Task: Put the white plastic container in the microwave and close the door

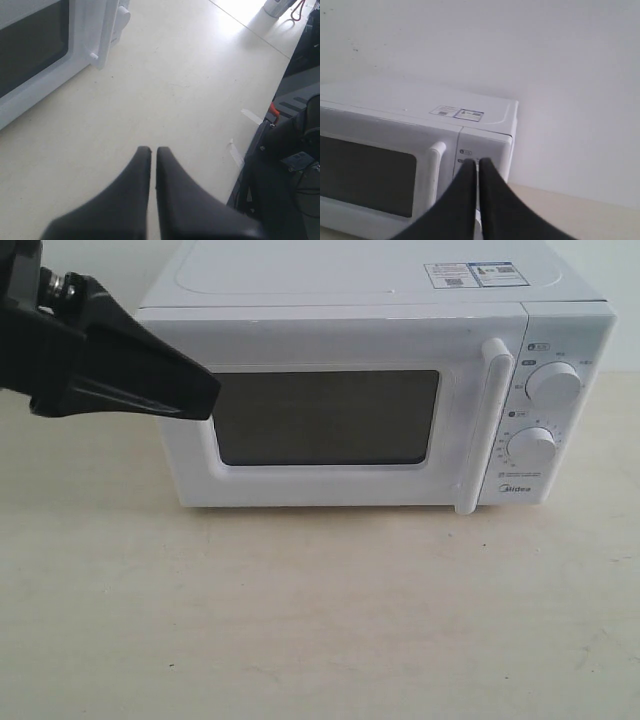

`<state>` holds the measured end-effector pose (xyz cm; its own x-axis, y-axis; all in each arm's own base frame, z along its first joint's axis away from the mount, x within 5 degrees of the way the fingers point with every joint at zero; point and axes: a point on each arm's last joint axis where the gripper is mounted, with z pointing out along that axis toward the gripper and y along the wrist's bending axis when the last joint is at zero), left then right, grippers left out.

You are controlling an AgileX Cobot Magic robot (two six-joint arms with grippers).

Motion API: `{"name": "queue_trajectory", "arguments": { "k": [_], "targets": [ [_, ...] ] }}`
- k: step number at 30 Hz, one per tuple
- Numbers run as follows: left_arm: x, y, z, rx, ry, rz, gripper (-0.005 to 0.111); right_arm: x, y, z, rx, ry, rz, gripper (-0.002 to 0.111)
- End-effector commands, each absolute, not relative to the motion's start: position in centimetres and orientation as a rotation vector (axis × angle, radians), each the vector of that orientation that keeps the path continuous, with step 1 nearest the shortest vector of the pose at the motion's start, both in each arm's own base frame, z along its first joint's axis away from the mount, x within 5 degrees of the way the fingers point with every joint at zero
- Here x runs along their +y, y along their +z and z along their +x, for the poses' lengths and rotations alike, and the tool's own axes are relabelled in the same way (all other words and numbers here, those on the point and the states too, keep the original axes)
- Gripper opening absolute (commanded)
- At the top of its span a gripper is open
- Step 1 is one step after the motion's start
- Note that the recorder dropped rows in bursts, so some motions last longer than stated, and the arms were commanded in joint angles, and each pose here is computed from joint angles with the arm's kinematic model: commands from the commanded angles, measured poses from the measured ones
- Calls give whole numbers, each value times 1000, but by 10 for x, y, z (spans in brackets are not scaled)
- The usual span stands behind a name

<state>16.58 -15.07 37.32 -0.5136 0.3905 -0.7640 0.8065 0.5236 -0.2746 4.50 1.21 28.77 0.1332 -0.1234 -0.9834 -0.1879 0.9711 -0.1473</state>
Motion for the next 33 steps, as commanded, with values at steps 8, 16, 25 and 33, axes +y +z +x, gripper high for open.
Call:
{"name": "queue_trajectory", "arguments": {
  "k": [8, 16, 25, 33],
  "targets": [
    [-151, 374, 164, 2117, -848, 954, 4, 6, 224, 54, 1439, 8, -154, 0],
    [-151, 374, 164, 2117, -848, 954, 4, 3, 210, 56, 1513, -10, -88, 0],
    [-151, 375, 164, 2112, -845, 947, 4, 4, 209, 56, 1526, 4, -80, 0],
    [-151, 375, 164, 2112, -845, 947, 4, 9, 194, 55, 1690, 70, -117, 0]
  ]
}}
